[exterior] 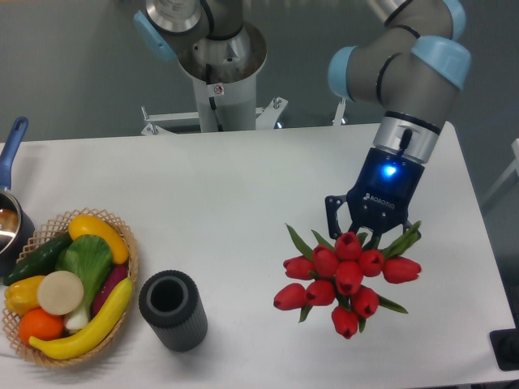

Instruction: Pick up the flowers from the vase

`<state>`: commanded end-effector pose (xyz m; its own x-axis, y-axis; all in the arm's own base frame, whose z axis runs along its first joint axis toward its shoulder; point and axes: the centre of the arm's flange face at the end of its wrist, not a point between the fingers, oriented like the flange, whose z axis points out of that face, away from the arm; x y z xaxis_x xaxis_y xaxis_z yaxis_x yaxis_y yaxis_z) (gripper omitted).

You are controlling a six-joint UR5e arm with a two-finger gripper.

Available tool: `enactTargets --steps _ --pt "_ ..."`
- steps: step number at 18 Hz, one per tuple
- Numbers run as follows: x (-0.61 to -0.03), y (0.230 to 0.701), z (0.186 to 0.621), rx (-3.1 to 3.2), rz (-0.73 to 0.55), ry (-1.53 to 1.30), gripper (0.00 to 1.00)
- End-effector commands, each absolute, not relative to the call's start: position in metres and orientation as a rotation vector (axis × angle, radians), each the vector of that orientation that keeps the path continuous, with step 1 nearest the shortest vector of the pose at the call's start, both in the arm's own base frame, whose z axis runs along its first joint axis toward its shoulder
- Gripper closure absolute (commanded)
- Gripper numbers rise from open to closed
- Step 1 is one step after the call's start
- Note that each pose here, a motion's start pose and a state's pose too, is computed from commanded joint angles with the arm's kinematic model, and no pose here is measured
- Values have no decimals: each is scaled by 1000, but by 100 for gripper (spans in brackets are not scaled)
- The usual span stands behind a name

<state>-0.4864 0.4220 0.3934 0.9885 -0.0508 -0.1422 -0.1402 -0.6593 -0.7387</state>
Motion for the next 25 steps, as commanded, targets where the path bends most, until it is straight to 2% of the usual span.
enactTargets --steps 7,12,13,17,20,25 --pt "-497 405 382 -2347 192 139 60" --pt "-501 395 367 -2489 277 119 68" --pt "-501 395 366 -2498 281 122 72" --pt "-498 398 363 -2501 265 125 75" --pt "-496 396 359 -2519 258 113 86" --pt "-497 390 360 -2567 302 110 87"
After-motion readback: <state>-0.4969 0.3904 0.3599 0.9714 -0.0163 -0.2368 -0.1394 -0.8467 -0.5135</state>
